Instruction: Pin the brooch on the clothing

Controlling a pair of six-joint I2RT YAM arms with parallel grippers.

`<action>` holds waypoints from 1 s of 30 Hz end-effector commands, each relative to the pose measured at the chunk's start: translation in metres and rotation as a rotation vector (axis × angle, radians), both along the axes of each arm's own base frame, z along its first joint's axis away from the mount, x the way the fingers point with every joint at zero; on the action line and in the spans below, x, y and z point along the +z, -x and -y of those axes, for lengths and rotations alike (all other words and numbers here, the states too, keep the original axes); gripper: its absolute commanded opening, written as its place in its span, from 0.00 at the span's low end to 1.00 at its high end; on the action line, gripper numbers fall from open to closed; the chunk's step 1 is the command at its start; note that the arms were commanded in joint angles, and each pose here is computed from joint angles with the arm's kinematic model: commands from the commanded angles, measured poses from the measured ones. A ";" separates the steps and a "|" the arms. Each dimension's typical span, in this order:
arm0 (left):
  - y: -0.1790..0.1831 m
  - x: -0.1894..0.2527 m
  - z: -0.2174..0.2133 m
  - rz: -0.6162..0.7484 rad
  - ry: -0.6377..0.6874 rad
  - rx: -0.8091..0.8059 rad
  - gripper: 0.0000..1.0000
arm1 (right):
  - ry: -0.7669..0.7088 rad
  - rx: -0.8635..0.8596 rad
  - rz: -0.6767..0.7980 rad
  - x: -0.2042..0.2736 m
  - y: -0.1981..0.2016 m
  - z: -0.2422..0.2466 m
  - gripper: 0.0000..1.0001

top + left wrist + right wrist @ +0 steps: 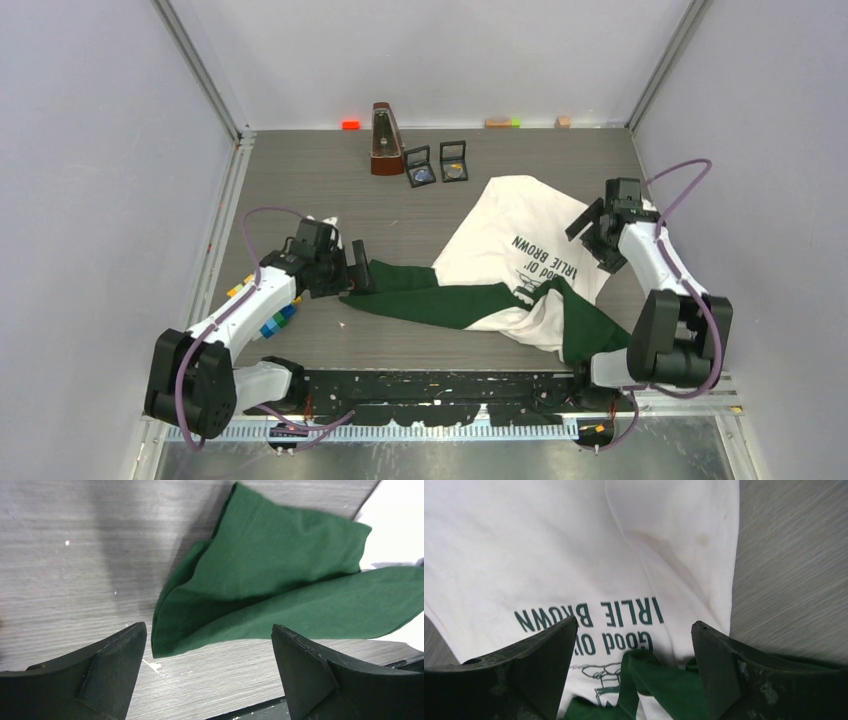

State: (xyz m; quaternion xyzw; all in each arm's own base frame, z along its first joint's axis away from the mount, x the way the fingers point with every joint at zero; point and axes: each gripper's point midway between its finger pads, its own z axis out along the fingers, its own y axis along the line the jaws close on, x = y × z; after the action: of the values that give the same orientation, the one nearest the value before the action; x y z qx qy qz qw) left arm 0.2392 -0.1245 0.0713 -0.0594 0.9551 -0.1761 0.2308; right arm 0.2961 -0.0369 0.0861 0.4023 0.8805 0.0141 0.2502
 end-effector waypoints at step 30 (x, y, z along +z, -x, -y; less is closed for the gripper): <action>-0.103 -0.005 -0.034 0.138 -0.012 0.217 0.00 | 0.124 0.016 -0.124 -0.032 -0.058 0.071 0.00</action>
State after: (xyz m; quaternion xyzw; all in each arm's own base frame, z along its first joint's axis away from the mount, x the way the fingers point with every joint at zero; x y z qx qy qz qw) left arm 0.2737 -0.1083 0.0392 -0.1402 0.9453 -0.1614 0.2463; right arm 0.3464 -0.0882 0.0384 0.3609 0.9124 -0.0370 0.1897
